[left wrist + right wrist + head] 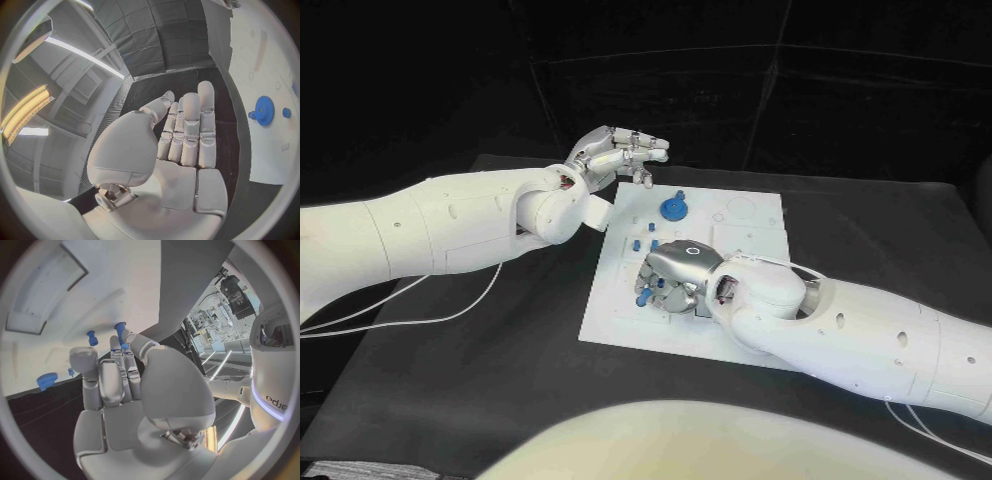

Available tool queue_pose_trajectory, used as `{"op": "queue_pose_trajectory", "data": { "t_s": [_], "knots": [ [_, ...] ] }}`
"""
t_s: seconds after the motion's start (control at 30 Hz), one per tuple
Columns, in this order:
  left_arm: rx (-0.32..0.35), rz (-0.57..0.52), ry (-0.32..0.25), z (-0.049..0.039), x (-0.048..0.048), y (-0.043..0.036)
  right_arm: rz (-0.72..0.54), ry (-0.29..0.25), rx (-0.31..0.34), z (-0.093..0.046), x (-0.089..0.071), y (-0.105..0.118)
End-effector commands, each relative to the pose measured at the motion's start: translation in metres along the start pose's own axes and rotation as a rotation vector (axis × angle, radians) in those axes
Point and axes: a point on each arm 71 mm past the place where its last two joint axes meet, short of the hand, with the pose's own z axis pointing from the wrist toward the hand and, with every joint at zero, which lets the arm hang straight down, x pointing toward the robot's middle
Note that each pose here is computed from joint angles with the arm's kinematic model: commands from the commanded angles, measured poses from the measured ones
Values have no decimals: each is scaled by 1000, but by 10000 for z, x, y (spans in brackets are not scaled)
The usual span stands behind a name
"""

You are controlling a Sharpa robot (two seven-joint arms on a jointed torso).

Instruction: Assemble the parts on the task board

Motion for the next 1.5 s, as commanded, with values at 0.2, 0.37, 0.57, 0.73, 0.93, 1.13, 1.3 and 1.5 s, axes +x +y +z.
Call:
{"op": "queue_pose_trajectory", "data": {
  "t_s": [0.2,0.37,0.57,0.73,0.93,1.13,1.3,1.5],
  "knots": [
    [6,-9,10,7,13,-16,-31,23,-10,18,57,37],
    [4,-9,11,5,10,-15,6,-41,-29,20,17,51],
    [2,-10,13,4,10,-14,32,-89,-37,10,-16,50],
    [1,-10,14,2,8,-14,54,-152,-38,-29,-61,23],
    [-1,-11,16,-1,5,-13,110,-256,-41,-174,-139,-53],
    [-2,-10,13,-8,-10,-14,179,-268,-21,-461,-184,-170],
    [-2,-10,11,-14,-17,-14,299,-250,85,-799,-280,-394],
    [-2,-9,9,-21,-28,-14,380,-191,348,-1302,-309,-803]
  ]
}}
